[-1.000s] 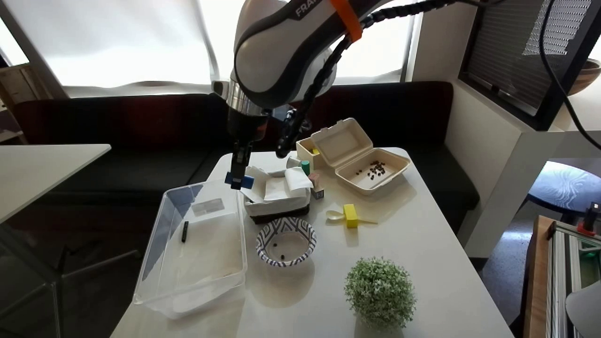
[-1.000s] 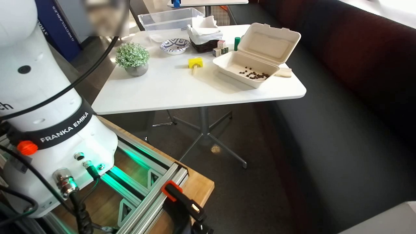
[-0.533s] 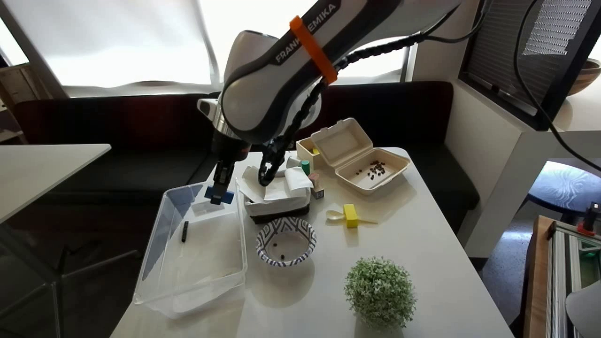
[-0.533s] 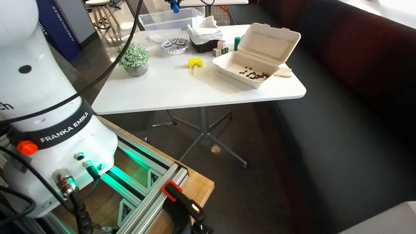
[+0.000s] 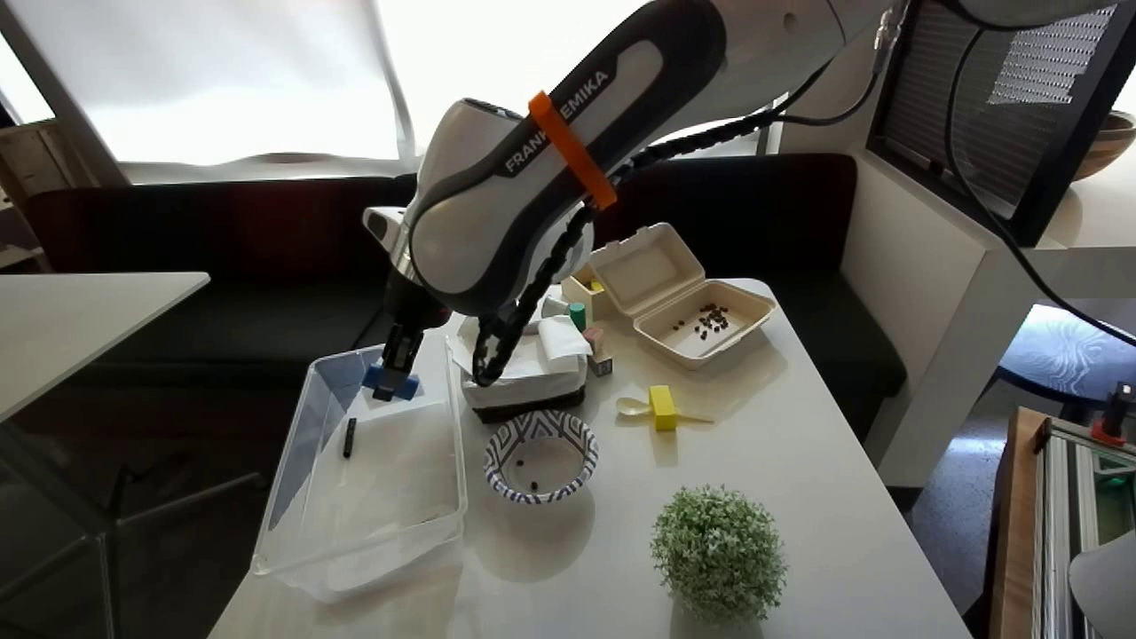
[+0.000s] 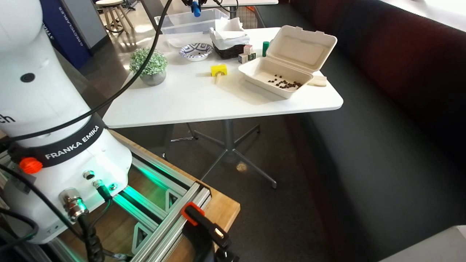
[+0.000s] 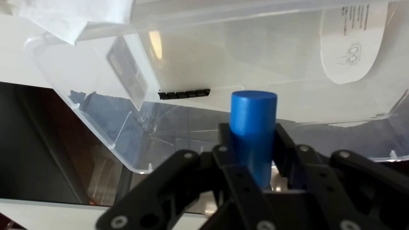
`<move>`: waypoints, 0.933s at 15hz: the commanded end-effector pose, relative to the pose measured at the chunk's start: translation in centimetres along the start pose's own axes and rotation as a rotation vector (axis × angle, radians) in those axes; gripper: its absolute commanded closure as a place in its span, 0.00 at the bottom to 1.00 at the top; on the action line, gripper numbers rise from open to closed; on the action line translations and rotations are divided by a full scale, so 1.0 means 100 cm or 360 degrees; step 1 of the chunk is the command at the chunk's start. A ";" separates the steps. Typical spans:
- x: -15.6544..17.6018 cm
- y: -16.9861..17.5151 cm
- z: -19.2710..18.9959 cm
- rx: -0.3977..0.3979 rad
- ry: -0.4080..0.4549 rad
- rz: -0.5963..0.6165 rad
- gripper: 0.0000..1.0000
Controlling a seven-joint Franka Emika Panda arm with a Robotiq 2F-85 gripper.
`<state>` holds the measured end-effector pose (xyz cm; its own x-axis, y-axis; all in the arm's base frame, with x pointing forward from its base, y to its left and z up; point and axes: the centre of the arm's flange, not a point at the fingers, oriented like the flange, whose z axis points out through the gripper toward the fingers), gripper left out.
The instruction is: Shift the blue block to the storage bin
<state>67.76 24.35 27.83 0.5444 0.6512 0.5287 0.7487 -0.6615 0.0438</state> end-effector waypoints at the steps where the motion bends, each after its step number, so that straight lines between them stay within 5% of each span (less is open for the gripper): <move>1: 0.002 0.007 0.005 -0.0033 0.0006 -0.0005 0.36; 6: -0.003 0.011 -0.032 -0.0143 -0.0280 0.0122 0.01; 14: -0.032 0.019 -0.141 -0.0335 -0.0788 0.0527 0.00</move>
<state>65.75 17.99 36.52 0.8230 0.5320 0.1991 0.5168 -0.8468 0.1262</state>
